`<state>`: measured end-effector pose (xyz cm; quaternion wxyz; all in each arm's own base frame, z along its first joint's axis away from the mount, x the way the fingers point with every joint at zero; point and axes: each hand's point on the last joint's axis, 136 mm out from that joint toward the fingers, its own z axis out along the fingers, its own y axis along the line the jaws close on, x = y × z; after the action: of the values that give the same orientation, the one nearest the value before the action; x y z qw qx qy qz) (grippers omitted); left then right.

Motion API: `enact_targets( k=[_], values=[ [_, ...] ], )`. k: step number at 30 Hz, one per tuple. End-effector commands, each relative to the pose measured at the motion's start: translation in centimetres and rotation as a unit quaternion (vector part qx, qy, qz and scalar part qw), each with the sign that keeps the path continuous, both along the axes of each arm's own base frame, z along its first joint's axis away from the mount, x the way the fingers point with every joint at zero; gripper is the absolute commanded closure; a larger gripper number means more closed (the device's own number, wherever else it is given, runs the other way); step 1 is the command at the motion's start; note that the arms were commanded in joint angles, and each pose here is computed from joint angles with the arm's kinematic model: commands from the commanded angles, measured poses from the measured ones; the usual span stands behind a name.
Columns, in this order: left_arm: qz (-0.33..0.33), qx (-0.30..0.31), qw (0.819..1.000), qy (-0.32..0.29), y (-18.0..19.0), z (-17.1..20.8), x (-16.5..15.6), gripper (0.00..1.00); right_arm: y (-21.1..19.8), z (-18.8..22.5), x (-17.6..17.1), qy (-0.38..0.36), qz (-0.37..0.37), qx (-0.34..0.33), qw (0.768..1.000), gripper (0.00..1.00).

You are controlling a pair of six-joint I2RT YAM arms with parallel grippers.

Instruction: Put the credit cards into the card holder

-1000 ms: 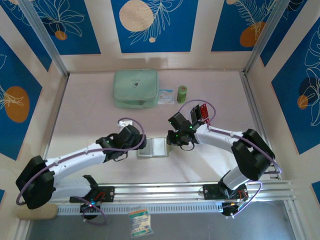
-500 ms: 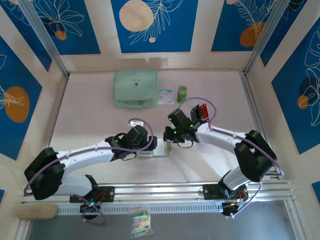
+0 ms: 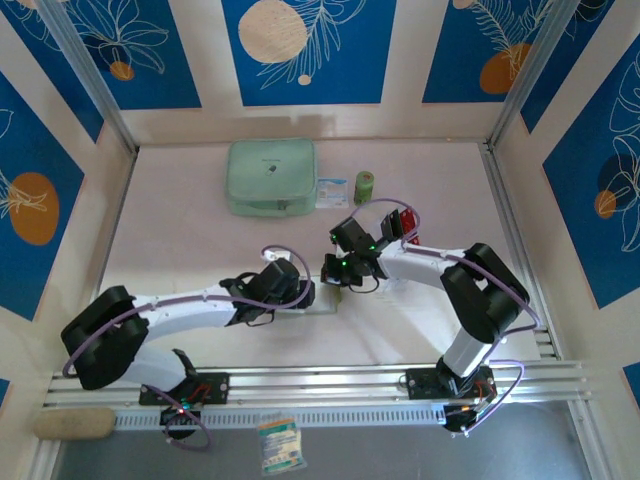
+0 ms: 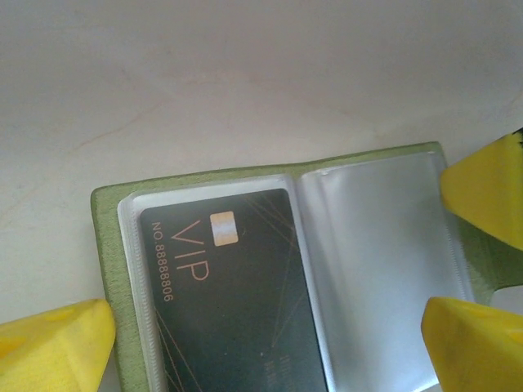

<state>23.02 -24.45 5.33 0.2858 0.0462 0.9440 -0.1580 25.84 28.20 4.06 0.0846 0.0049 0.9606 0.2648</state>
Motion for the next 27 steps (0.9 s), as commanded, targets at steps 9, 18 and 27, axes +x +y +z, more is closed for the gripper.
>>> enact_targets(
  k=[9,18,27],
  values=[
    [-0.016,0.016,1.000,-0.004,-0.2,-0.7,0.0,0.03,1.5,-1.5,-0.4,0.031,0.027,0.025,0.999,1.00],
    [-0.018,0.032,0.999,0.001,0.1,-1.5,-0.1,0.03,2.4,-2.0,-0.9,0.042,0.031,0.033,0.998,1.00],
    [-0.017,0.050,0.999,0.010,0.6,-2.7,-0.4,0.03,2.7,-1.4,-0.7,0.041,0.030,0.045,0.998,1.00]
  ],
)
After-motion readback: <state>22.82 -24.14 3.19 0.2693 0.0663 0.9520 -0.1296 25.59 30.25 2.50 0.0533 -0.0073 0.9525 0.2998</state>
